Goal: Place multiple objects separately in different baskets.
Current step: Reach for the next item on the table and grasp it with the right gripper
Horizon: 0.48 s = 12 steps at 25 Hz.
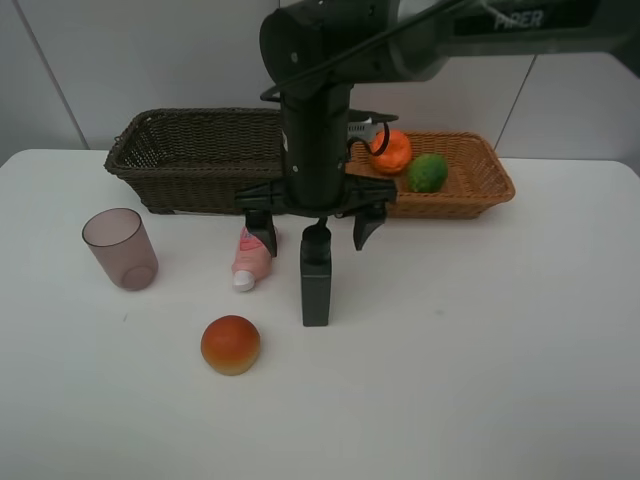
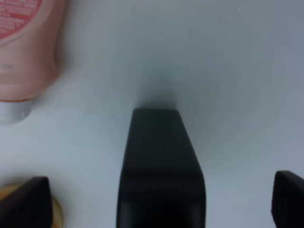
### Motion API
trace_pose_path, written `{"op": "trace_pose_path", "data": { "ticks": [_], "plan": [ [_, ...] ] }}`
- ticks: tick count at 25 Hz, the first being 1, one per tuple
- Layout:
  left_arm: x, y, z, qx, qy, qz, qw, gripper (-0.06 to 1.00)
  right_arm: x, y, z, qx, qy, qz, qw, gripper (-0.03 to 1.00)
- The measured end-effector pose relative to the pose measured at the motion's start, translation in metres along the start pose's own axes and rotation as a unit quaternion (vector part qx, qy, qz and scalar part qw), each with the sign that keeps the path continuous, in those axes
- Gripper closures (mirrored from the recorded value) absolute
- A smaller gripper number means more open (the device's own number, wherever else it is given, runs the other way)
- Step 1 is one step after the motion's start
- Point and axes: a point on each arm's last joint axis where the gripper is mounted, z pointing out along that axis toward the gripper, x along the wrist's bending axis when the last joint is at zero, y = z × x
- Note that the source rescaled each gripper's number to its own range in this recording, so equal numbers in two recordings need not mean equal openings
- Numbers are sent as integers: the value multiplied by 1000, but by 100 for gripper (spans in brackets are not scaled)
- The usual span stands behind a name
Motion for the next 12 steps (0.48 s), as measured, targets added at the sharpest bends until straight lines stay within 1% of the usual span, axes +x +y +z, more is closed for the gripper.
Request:
{"op": "trace_pose_path", "data": {
  "ticks": [7, 12],
  "plan": [
    [0, 0, 0, 0, 0, 0, 1000, -6, 2, -1, 5, 8, 0, 1, 1000, -3],
    [0, 0, 0, 0, 0, 0, 1000, -6, -5, -4, 16, 25, -11, 4, 1000, -3]
  ]
}}
